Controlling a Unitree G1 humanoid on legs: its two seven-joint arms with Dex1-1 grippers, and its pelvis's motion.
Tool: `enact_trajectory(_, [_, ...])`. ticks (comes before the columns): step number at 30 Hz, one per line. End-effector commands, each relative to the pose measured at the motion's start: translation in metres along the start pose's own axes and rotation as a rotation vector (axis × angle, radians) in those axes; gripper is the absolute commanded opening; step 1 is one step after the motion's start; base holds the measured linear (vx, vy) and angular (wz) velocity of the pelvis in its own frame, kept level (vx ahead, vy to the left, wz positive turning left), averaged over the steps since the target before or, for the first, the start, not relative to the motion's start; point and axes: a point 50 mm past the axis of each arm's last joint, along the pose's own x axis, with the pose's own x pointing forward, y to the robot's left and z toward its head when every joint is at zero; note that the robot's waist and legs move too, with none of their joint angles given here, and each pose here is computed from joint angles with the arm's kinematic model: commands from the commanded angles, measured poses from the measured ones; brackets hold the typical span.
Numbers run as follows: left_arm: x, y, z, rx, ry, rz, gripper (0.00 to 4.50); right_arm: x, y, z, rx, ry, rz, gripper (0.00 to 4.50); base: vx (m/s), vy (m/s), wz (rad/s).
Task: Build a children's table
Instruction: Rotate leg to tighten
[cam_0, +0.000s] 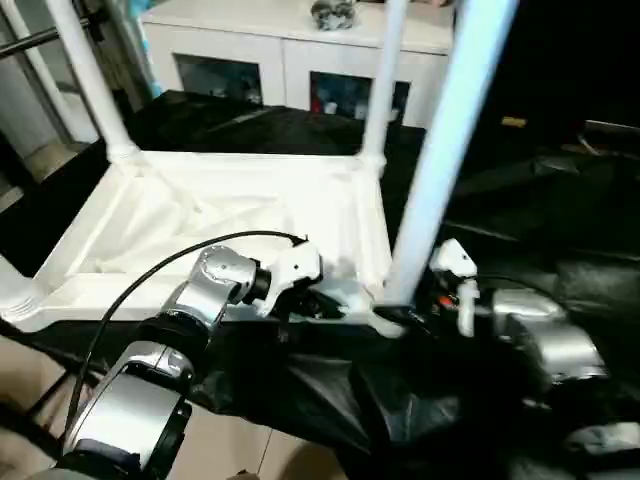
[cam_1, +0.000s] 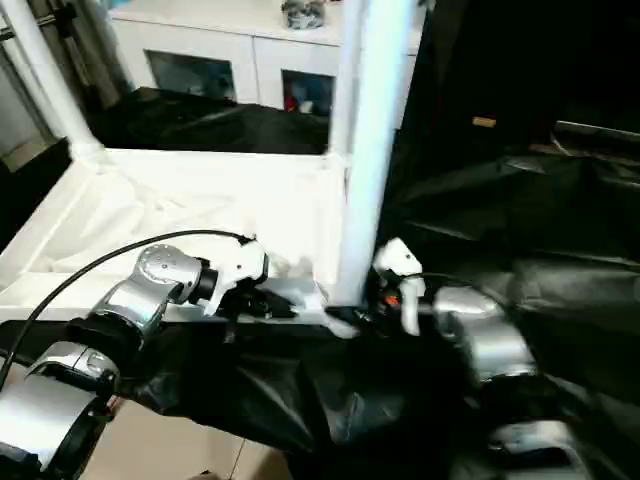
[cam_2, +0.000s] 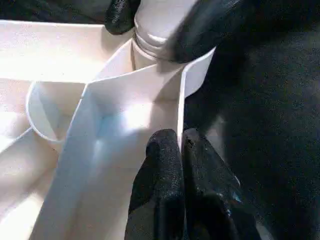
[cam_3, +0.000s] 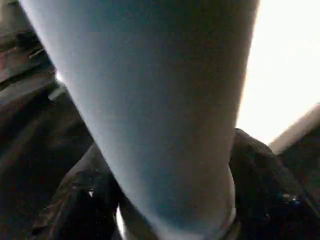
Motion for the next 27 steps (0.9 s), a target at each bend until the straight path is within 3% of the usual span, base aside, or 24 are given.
enact_trajectory(1, [0.025, -0.001, 0.020, -0.005, -0.057, 0.058, 0.00, 0.022, 0.010, -0.016, 0.052, 0.069, -0.068, 2.62, 0.000, 0.000, 0.00])
enact_trajectory(6, [0.048, -0.008, 0.032, -0.027, -0.075, 0.098, 0.00, 0.046, 0.011, -0.015, 0.121, 0.066, -0.295, 2.62, 0.000, 0.000, 0.00])
enact_trajectory(11, [0.055, -0.011, 0.036, -0.029, -0.090, 0.096, 0.00, 0.057, 0.015, -0.011, 0.098, 0.039, -0.322, 2.62, 0.000, 0.000, 0.00])
enact_trajectory(12, [0.055, -0.012, 0.036, -0.025, -0.093, 0.093, 0.00, 0.058, 0.017, -0.008, 0.107, 0.018, -0.296, 3.18, 0.000, 0.000, 0.00])
enact_trajectory(13, [0.054, -0.011, 0.035, -0.023, -0.092, 0.094, 0.00, 0.058, 0.017, -0.007, 0.113, 0.012, -0.288, 3.18, 0.000, 0.000, 0.00])
enact_trajectory(18, [0.045, -0.010, 0.030, -0.003, -0.087, 0.072, 0.00, 0.052, 0.015, -0.001, 0.040, -0.007, -0.228, 3.68, 0.000, 0.000, 0.00])
enact_trajectory(22, [0.032, -0.011, 0.022, 0.021, -0.079, -0.004, 0.00, 0.036, 0.020, 0.006, -0.030, -0.069, 0.010, 3.68, 0.000, 0.000, 0.00])
enact_trajectory(27, [0.019, -0.010, 0.015, 0.043, -0.049, -0.074, 0.00, 0.016, 0.025, 0.005, -0.086, -0.059, 0.203, 3.68, 0.000, 0.000, 0.00])
